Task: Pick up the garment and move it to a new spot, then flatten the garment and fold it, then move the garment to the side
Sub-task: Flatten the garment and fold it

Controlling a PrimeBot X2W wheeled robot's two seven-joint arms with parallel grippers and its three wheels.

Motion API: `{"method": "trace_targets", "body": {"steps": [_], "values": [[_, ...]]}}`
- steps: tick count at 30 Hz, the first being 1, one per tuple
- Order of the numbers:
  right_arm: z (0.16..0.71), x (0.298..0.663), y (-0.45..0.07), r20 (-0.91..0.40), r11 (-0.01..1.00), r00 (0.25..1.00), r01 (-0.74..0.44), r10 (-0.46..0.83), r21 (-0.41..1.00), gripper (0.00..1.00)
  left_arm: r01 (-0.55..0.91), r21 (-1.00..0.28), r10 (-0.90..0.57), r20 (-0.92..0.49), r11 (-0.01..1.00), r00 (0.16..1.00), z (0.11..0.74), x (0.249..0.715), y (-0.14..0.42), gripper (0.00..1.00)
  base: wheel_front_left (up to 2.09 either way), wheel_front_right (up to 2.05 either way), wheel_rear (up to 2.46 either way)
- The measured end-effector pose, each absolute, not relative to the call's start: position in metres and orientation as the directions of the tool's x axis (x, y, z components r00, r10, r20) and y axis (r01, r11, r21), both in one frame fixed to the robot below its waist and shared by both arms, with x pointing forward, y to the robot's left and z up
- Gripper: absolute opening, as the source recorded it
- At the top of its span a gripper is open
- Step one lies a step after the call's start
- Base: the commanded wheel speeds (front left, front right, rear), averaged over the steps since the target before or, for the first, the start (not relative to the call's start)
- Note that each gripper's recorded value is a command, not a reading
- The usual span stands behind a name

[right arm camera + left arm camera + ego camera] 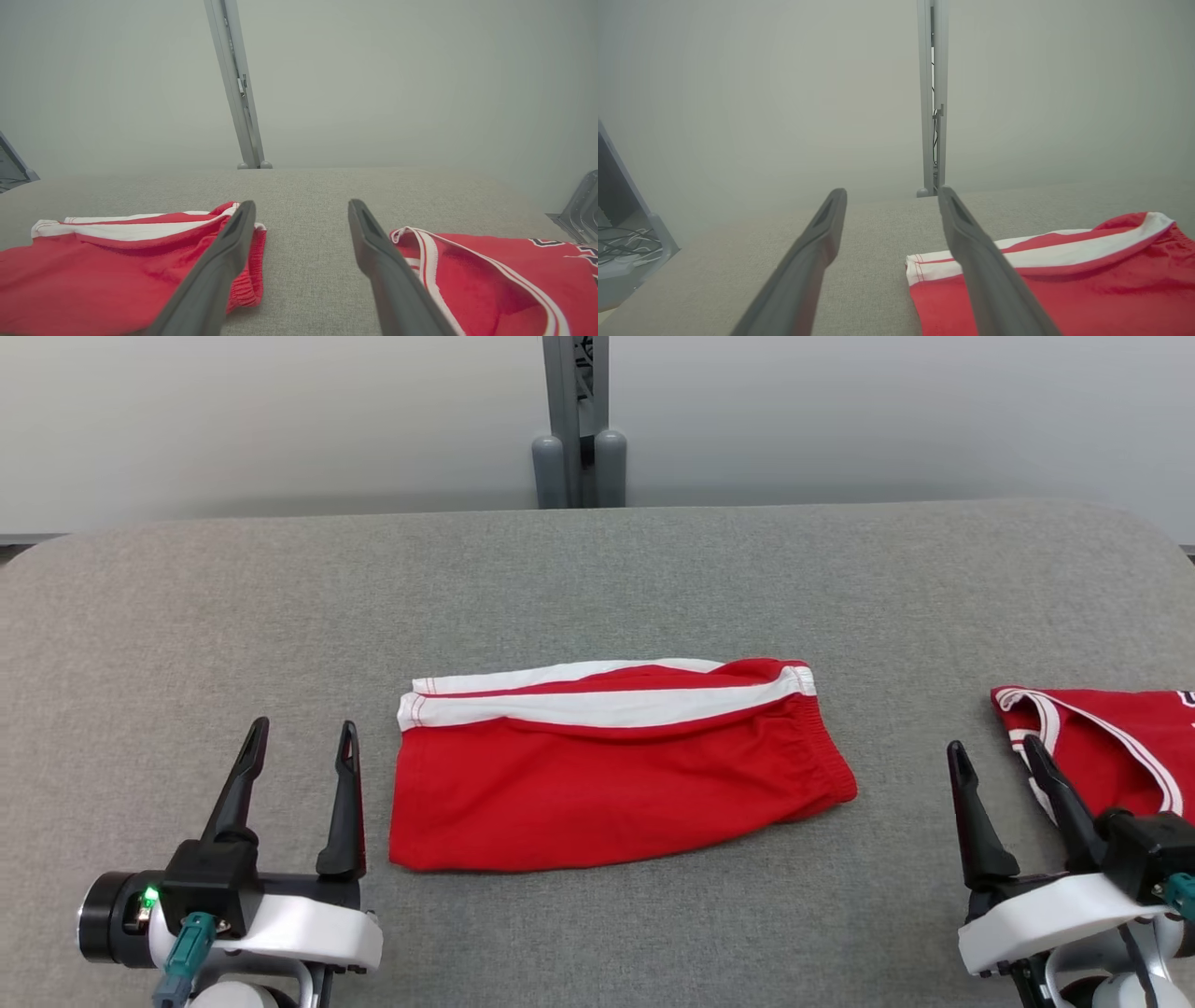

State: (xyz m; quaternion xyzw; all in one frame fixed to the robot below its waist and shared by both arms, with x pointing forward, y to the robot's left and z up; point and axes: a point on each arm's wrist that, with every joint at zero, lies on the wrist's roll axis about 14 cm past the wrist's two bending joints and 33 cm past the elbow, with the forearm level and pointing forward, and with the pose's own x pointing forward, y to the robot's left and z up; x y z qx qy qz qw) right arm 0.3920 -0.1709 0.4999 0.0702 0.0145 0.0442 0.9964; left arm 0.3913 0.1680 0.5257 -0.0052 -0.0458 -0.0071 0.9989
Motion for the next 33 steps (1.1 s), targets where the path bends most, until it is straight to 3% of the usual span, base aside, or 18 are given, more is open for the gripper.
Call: {"method": "trace_targets", "body": {"steps": [13, 26, 27, 29, 33], "values": [[0.437, 0.419, -0.104, -0.232, 0.953, 0.929, -0.257, 0.289, 0.158, 1.00, -0.066, -0.023, 0.067, 0.060, 0.998, 0.996, 0.518, 0.373, 0.192, 1.00, 0.00, 0.00, 0.00], [0.373, 0.420, -0.102, -0.403, 0.957, 0.873, -0.205, 0.273, 0.203, 1.00, -0.066, -0.040, 0.067, 0.027, 0.997, 0.997, 0.505, 0.370, 0.193, 1.00, 0.00, 0.00, 0.00], [0.372, 0.421, -0.101, -0.406, 0.957, 0.872, -0.203, 0.273, 0.207, 0.89, -0.062, -0.040, 0.063, 0.029, 0.997, 0.998, 0.505, 0.371, 0.192, 1.00, 0.00, 0.00, 0.00], [0.371, 0.422, -0.100, -0.409, 0.956, 0.871, -0.193, 0.271, 0.223, 0.00, -0.056, -0.036, 0.057, 0.036, 0.998, 0.998, 0.507, 0.374, 0.191, 1.00, 0.00, 0.00, 0.00], [0.372, 0.423, -0.097, -0.399, 0.951, 0.875, -0.183, 0.274, 0.250, 0.00, -0.031, -0.050, 0.033, 0.040, 0.998, 0.999, 0.508, 0.378, 0.183, 1.00, 0.00, 0.00, 0.00]]}}
